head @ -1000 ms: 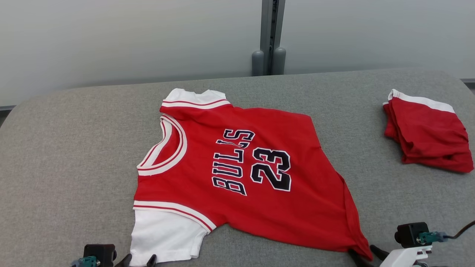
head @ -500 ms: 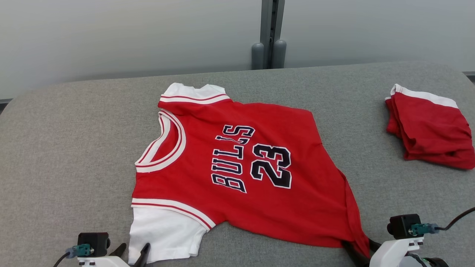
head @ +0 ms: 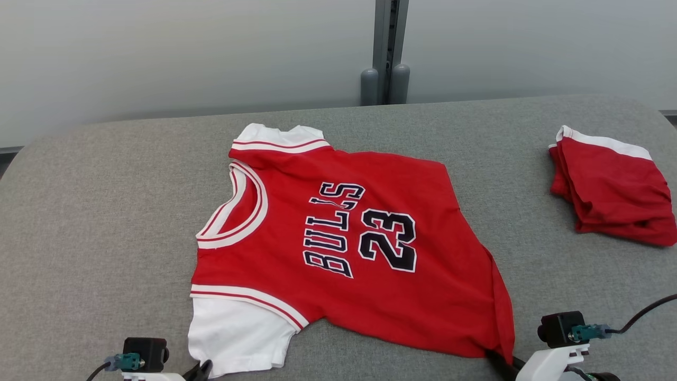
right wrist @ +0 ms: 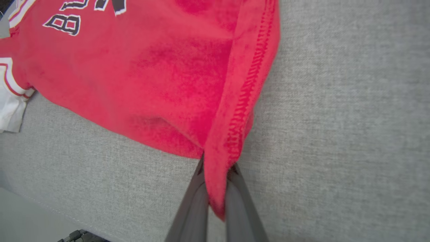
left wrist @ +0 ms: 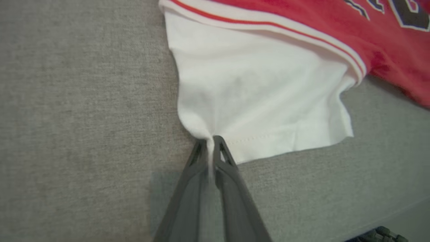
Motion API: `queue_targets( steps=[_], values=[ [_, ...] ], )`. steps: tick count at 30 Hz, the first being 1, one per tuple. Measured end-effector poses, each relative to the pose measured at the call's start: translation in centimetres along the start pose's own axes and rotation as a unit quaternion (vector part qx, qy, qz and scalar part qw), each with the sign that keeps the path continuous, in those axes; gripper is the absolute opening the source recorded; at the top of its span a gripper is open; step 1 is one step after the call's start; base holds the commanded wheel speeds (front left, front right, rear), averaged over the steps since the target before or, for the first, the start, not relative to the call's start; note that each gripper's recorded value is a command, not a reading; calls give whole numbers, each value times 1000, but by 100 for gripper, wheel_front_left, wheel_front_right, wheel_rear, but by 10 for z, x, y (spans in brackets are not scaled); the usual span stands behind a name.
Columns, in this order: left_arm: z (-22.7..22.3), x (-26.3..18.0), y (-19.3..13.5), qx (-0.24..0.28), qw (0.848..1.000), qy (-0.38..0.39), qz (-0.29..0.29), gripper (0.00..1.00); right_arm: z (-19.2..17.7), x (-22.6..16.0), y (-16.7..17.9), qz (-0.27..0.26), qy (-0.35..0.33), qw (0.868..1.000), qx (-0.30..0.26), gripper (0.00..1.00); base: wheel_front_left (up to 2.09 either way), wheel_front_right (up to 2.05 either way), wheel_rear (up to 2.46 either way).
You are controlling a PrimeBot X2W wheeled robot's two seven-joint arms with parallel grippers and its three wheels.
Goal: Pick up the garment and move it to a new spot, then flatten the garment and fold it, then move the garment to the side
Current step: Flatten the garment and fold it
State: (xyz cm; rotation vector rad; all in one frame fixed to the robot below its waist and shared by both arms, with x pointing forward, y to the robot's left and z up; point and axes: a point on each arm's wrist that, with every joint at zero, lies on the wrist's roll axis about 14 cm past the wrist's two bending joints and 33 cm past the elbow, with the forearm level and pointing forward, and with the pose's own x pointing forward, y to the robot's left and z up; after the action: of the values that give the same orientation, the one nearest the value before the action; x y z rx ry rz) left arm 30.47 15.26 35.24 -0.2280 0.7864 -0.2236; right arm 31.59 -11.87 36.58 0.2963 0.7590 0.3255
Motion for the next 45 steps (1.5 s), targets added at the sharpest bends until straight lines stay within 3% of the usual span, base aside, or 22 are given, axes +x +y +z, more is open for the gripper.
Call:
queue_targets(
  steps=[8,19,26,35,41,45],
  values=[
    [27,-8,5,8,998,-58,5,0,30,-7,9,21,-66,998,11,0,0,0,0],
    [100,-26,-3,53,984,-171,-3,0,95,-26,35,92,-163,981,61,0,0,0,0],
    [193,-9,-5,120,966,-230,-11,0,181,-7,46,133,-215,965,68,0,0,0,0],
    [344,40,0,215,930,-297,11,0,320,39,46,147,-286,947,11,0,0,0,0],
    [435,64,-8,257,897,-359,19,0,406,69,50,146,-353,924,-24,0,0,0,0],
    [478,75,0,269,880,-390,40,0,454,78,53,150,-413,898,-19,0,0,0,0]
  ],
)
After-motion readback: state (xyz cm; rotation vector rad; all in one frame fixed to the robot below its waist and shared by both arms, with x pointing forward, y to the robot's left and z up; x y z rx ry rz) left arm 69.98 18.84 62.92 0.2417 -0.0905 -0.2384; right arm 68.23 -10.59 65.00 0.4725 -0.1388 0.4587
